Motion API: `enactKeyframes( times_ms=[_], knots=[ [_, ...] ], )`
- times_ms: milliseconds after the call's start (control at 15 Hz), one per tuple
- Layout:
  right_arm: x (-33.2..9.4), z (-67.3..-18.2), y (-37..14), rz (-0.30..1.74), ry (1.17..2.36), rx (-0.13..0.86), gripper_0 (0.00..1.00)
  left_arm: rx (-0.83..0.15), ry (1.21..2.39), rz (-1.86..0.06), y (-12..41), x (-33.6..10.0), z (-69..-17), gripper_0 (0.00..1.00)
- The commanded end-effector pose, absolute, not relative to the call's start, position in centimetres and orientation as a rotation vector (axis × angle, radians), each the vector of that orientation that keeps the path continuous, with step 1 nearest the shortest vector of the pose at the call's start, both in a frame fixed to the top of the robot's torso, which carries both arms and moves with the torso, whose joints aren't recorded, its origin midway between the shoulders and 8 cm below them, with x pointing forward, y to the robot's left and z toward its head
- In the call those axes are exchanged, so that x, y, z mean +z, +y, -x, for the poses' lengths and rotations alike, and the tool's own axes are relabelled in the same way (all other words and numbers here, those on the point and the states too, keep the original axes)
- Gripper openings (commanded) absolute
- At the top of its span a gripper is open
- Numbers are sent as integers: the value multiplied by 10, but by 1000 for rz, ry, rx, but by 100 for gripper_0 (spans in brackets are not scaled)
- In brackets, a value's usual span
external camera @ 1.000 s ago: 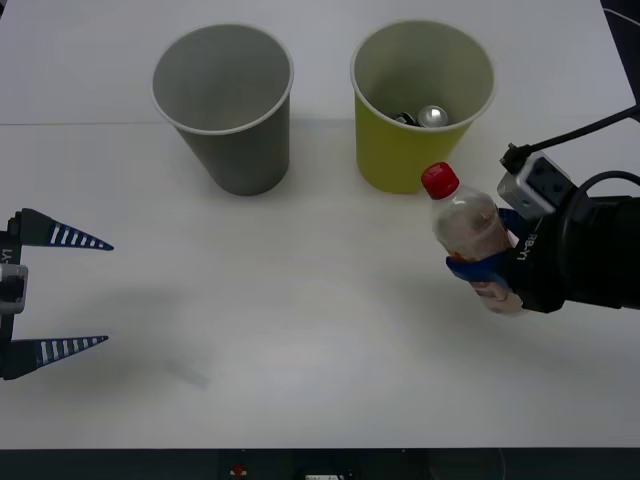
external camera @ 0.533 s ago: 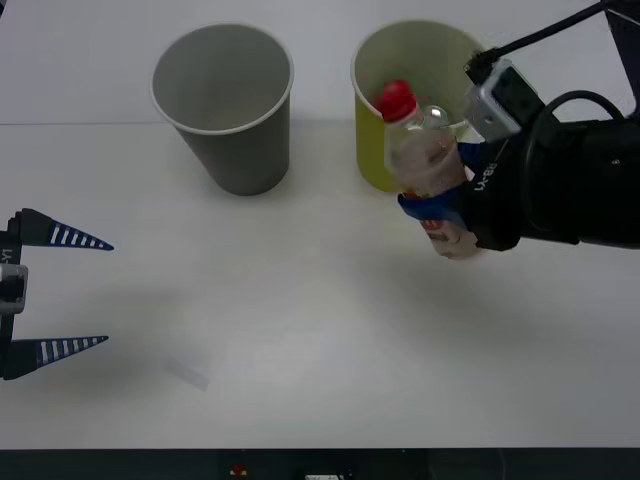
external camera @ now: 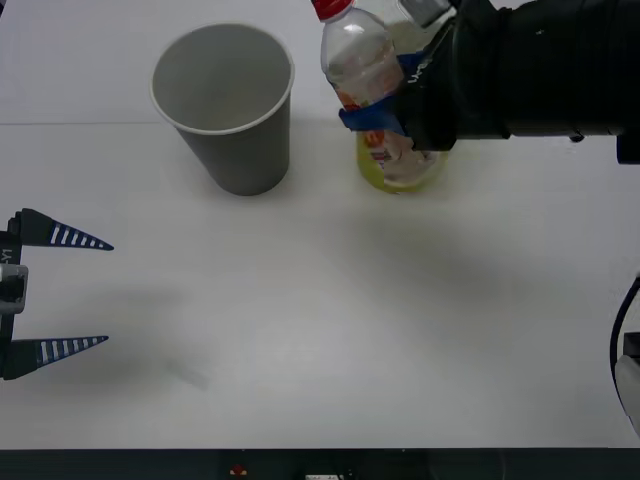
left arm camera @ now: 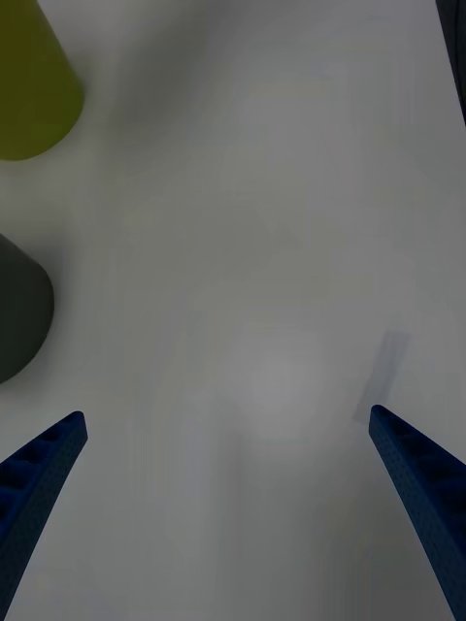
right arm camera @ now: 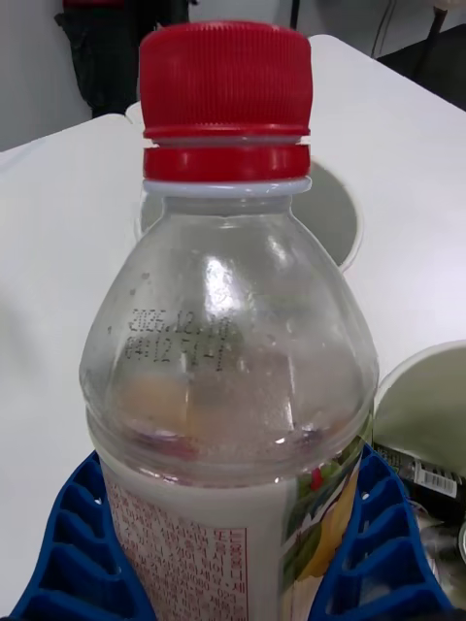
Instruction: Put the can into the green bin and the plastic bottle into the gray bin
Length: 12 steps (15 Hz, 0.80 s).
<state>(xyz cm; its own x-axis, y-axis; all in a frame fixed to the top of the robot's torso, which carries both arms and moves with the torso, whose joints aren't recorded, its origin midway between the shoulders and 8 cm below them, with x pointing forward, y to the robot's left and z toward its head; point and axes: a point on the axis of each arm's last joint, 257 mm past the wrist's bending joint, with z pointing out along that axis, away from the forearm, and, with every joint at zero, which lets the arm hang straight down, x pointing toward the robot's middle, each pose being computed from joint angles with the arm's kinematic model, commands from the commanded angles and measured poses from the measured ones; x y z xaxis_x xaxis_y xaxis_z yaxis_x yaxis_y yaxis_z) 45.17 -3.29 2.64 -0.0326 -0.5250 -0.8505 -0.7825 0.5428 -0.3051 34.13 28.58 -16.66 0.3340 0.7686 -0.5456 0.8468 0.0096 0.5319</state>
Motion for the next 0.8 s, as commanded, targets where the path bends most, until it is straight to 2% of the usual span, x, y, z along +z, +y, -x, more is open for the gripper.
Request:
enactKeyframes(
  times_ms=[67,533,800],
  knots=[
    [39,-472,-13,1116,1698,244,0,-118,1444,-1762,286,-167,-341,100],
    [91,-524,45,1112,1754,222,0,-118,1444,-1762,286,-167,-341,100],
    [76,-547,58,1148,1869,215,0,-118,1444,-1762,286,-167,-341,100]
  ],
)
